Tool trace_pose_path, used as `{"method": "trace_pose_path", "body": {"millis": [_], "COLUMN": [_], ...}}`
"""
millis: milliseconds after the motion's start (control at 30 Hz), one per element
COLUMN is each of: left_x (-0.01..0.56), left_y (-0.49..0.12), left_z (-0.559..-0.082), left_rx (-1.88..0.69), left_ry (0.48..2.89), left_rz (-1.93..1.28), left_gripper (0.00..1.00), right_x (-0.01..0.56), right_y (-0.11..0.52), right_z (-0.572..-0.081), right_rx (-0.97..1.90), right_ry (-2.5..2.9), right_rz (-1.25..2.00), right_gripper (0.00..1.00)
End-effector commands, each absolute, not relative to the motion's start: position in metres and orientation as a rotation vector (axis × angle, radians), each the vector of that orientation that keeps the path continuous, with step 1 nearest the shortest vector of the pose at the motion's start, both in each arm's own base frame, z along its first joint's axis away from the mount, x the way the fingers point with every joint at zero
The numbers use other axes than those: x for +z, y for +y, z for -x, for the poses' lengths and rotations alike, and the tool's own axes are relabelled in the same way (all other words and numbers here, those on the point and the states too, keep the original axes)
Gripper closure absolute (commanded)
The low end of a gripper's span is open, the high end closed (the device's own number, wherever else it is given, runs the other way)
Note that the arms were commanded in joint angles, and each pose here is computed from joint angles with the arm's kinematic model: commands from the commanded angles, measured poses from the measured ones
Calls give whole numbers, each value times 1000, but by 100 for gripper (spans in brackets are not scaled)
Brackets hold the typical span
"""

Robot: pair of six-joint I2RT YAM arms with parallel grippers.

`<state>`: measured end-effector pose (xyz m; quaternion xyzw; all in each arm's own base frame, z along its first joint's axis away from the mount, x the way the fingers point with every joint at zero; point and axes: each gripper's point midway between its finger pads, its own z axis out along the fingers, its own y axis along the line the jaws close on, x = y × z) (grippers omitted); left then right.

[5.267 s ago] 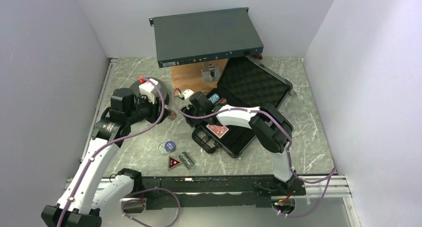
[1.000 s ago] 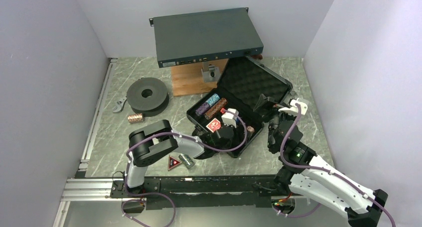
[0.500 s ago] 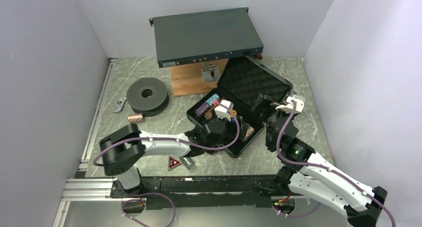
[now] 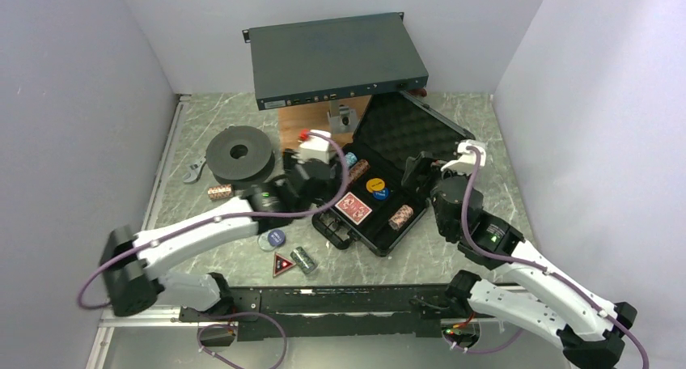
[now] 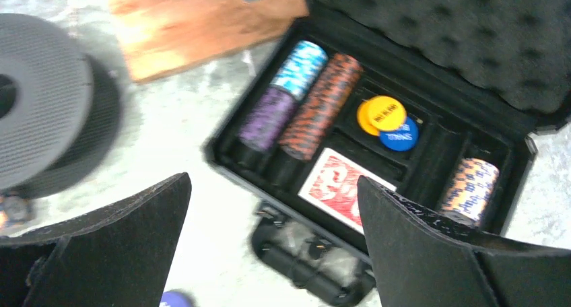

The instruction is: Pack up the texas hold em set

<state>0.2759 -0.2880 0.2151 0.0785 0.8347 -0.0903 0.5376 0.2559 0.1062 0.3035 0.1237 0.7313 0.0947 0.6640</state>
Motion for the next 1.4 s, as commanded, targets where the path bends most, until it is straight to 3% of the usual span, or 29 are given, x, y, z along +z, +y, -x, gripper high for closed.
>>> {"method": "trace_pose_path", "body": {"millis": [0,233,400,867,1100,1367], "left_x": [241,280,278,262,269,272], "left_y": [-225,-155,-106,-67,-52,-43], "left_z": [-265,-267,-281,-285,-280,-277], "left_rx": [-301,-247,-36,60,107,134], "left_ry": [2015,2001,1963,1951,1912,1895], "left_rz": [-224,-217,-189,-118,-66,-24], "left_gripper": [1,1,1,1,1,1], "right_x": [272,224,190,127,101,70], "right_y": [126,165,191,206,195,179], "right_z": [-246,-233,-222,-205,-206,-211], "right_rx": [250,338,397,407,301,121], "right_ry": [1822,2025,2180,2381,2439,2511], "right_rz": [-149,51,165,250,209,131], "right_gripper": [14,27,39,81,87,86]}}
